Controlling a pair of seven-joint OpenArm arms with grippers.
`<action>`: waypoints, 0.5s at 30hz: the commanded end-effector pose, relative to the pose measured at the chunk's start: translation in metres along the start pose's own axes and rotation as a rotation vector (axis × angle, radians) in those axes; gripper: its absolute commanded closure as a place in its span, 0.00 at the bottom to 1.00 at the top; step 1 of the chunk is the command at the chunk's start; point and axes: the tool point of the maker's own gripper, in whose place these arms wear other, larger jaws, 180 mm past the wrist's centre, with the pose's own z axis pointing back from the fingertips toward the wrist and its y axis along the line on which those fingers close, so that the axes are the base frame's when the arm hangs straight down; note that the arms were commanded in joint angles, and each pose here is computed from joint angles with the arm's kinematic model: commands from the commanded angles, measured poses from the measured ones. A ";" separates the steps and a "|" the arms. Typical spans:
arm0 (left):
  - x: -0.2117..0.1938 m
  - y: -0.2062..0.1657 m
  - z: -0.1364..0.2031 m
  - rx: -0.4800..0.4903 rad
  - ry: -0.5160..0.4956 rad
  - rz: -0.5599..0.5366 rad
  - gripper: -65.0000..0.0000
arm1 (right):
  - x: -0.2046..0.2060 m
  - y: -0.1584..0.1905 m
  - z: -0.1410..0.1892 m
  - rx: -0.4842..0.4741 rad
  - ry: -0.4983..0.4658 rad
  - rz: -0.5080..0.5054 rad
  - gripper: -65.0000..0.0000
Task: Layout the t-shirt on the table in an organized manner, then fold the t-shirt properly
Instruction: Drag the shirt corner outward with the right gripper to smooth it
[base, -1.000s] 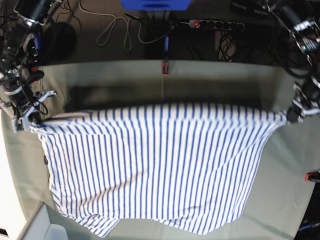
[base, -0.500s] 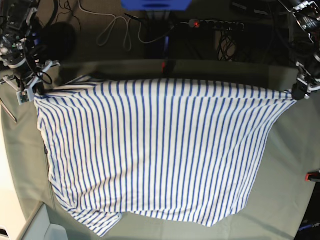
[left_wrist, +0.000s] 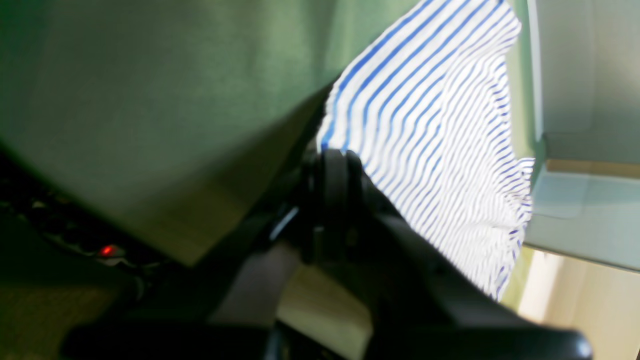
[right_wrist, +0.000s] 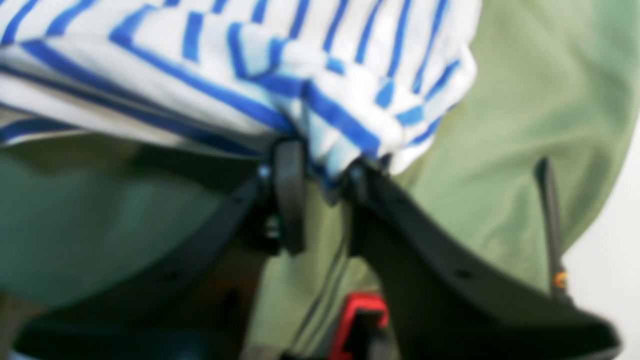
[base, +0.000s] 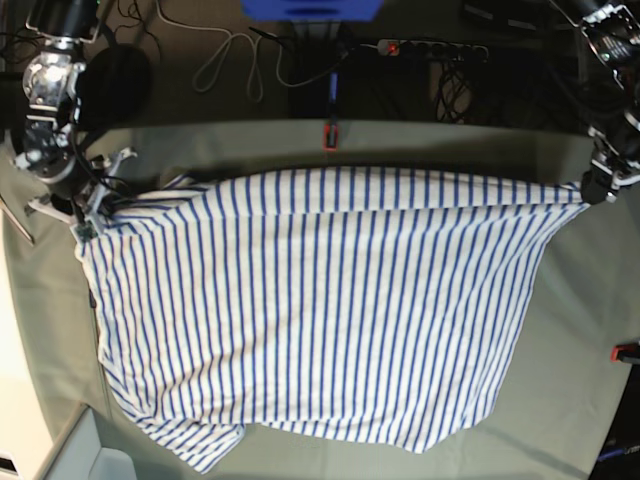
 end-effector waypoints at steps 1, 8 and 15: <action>0.015 -0.007 0.004 -0.020 -0.038 -0.023 1.00 | 0.024 -0.018 0.001 -0.046 -0.064 -0.005 0.71; 0.015 -0.007 0.004 -0.019 -0.037 -0.023 1.00 | 0.084 -0.066 0.019 -0.202 -0.231 -0.153 0.35; 0.016 -0.008 0.003 -0.022 -0.040 -0.023 1.00 | 0.068 -0.054 0.023 -0.190 -0.204 -0.148 0.28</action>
